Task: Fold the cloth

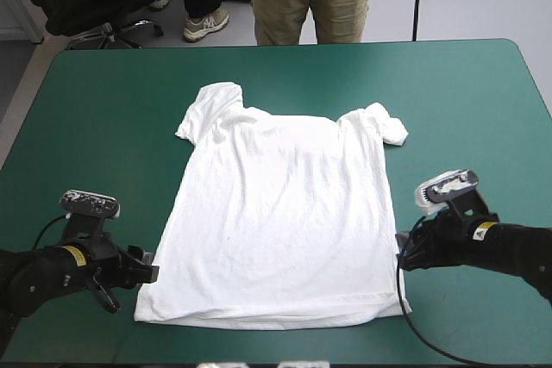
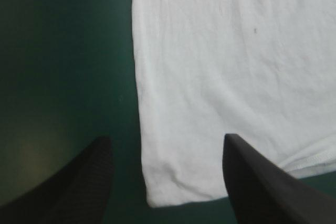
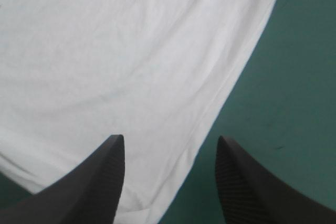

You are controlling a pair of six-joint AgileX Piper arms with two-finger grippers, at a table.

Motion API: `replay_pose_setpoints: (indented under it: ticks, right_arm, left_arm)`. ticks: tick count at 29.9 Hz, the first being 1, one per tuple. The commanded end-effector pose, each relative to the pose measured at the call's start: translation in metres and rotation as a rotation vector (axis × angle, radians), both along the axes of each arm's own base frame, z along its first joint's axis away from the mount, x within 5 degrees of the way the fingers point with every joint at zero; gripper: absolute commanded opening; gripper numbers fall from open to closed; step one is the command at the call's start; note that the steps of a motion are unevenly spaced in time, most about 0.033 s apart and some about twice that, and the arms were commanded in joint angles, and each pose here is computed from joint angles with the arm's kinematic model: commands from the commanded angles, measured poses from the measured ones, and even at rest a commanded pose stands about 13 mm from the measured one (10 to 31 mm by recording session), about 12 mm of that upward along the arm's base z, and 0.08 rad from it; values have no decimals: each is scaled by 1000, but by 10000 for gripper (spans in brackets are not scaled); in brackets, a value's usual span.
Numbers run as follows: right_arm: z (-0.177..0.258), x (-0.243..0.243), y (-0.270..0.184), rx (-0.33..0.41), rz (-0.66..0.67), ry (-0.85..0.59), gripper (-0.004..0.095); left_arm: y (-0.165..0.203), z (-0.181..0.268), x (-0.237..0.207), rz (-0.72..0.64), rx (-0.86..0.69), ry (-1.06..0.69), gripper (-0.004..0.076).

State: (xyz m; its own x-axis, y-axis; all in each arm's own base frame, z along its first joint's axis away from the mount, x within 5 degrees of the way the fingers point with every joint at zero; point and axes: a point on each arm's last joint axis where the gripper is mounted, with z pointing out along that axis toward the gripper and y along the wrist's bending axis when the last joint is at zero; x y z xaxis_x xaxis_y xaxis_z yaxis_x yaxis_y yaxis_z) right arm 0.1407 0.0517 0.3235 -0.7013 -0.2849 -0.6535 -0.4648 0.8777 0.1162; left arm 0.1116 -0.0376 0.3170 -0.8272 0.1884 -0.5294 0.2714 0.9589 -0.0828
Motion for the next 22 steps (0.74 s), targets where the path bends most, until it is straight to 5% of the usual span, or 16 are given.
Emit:
replay_pose_setpoints:
  ticks: [1, 6, 22]
  right_arm:
    - [44, -1, -8, -67, -22, -186, 427]
    - [83, -7, -23, -191, -104, -270, 410]
    - [90, -13, -20, -115, -117, -220, 409]
  left_arm:
    - [2, 12, -6, 39, -9, 43, 450]
    - [9, -10, -12, 121, 52, 169, 449]
    - [-4, -86, 5, 121, -3, 295, 449]
